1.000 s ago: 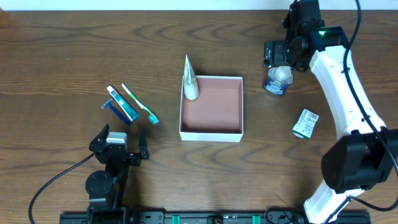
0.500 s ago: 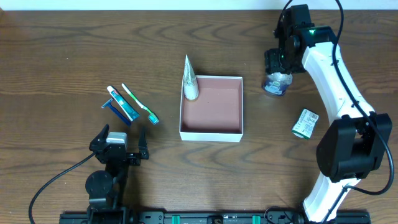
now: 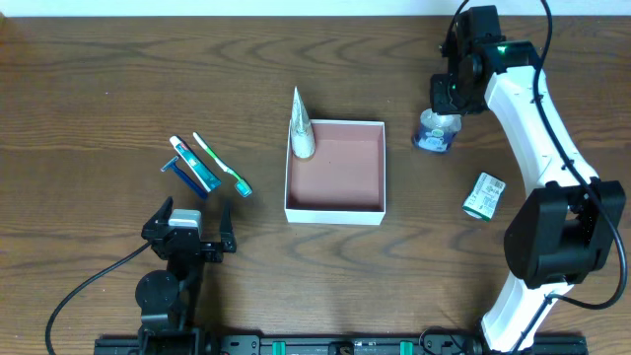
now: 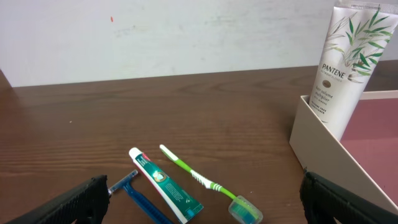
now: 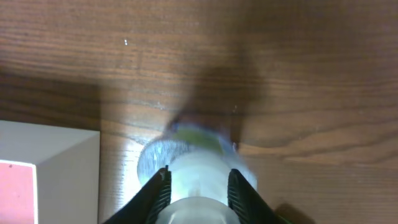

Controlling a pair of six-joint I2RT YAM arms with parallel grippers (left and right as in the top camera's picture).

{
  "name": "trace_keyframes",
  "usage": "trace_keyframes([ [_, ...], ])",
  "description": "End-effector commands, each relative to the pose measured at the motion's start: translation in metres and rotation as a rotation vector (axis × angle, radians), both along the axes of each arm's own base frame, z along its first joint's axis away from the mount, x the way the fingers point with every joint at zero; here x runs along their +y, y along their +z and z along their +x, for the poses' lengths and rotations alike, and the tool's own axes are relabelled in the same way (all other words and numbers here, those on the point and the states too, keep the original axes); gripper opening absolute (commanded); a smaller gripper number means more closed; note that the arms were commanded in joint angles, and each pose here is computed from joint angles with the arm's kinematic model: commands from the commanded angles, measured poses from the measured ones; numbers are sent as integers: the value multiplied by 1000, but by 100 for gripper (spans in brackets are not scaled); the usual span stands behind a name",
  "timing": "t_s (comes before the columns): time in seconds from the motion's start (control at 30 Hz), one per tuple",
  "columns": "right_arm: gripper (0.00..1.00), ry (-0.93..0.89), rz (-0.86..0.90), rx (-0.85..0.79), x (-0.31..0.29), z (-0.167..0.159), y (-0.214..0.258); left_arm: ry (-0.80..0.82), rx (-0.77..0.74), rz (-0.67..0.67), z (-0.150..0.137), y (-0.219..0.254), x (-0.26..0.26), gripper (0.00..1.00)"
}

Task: Pack container
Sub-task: 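Move the right gripper to the blue soap pump bottle and grasp it, then carry the soap bottle into the box beside the Pantene tube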

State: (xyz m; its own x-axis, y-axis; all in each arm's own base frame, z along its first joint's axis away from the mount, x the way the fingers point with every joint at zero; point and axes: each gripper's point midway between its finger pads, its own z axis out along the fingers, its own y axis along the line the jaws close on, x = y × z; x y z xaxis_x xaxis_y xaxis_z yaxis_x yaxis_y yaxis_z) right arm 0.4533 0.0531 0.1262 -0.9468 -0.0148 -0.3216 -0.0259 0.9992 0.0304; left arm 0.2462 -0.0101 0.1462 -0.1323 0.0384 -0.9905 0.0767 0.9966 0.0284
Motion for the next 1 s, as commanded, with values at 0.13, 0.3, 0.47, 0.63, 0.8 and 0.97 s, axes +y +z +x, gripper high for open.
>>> trace_keyframes([
  [0.13,15,18,-1,-30,-2,1,11,-13,50,9,-1,-16,-2,98],
  [0.3,14,23,12,-133,-1,0,55,-13,50,10,-1,-16,-2,98],
  [0.47,13,86,55,-329,18,-11,129,-13,50,10,-1,-16,-2,98],
  [0.63,14,240,125,-580,65,-41,218,-13,50,10,-1,-16,-2,98],
  [0.8,16,424,103,-708,121,-73,255,-13,50,9,-1,-16,-2,98],
  [0.97,14,445,56,-662,154,-72,225,-13,50,9,-1,-16,-2,98],
])
